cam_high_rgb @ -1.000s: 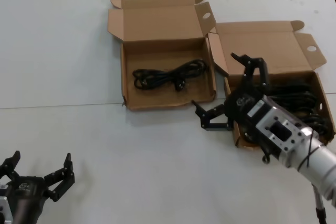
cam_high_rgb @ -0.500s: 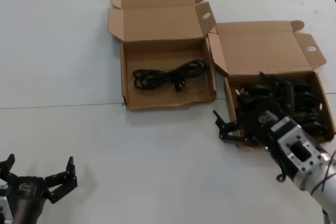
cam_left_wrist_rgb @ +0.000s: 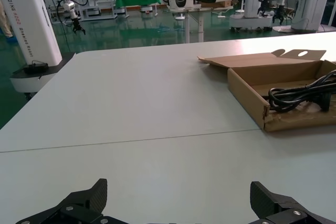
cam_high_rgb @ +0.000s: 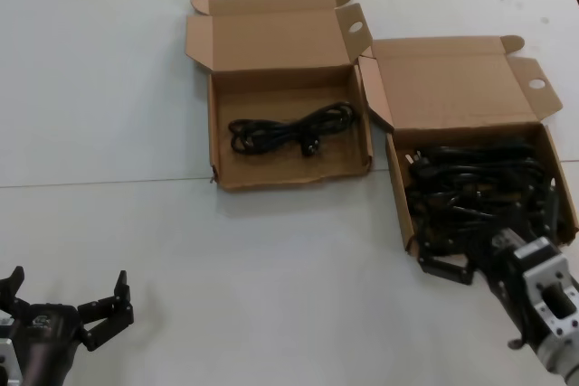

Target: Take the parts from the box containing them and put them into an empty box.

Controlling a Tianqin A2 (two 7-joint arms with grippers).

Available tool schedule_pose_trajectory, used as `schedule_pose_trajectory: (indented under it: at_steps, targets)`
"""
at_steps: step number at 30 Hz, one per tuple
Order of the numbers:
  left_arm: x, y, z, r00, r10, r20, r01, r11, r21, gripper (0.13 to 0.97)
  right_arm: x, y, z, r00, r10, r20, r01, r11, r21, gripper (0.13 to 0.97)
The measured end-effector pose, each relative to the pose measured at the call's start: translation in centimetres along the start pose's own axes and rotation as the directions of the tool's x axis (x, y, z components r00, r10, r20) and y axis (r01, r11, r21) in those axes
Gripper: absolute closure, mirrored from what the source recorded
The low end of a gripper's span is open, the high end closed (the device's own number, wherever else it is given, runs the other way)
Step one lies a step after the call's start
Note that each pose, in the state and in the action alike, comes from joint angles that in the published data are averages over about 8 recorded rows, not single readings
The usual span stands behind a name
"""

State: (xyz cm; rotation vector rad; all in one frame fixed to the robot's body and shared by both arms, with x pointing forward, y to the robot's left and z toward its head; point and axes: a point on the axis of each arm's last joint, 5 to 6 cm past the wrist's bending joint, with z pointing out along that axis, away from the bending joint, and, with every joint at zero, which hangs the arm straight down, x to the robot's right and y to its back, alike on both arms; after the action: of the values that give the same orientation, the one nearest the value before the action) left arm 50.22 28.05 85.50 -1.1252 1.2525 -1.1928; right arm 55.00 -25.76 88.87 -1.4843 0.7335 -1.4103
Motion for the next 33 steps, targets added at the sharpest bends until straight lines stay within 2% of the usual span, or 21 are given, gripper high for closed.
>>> schedule_pose_trajectory:
  at_steps: [15, 33]
  targets:
    - [0.00, 0.00, 0.0, 1.000, 0.000, 0.000, 0.000, 1.000, 0.000, 0.132, -0.1, 2.6, -3.9, 0.990, 0.079, -0.121, -0.091, 0.991, -0.101, 0.130]
    - [0.01, 0.00, 0.0, 1.000, 0.000, 0.000, 0.000, 1.000, 0.000, 0.132, -0.1, 2.7, -4.1, 0.988, 0.082, -0.127, -0.096, 0.990, -0.107, 0.130]
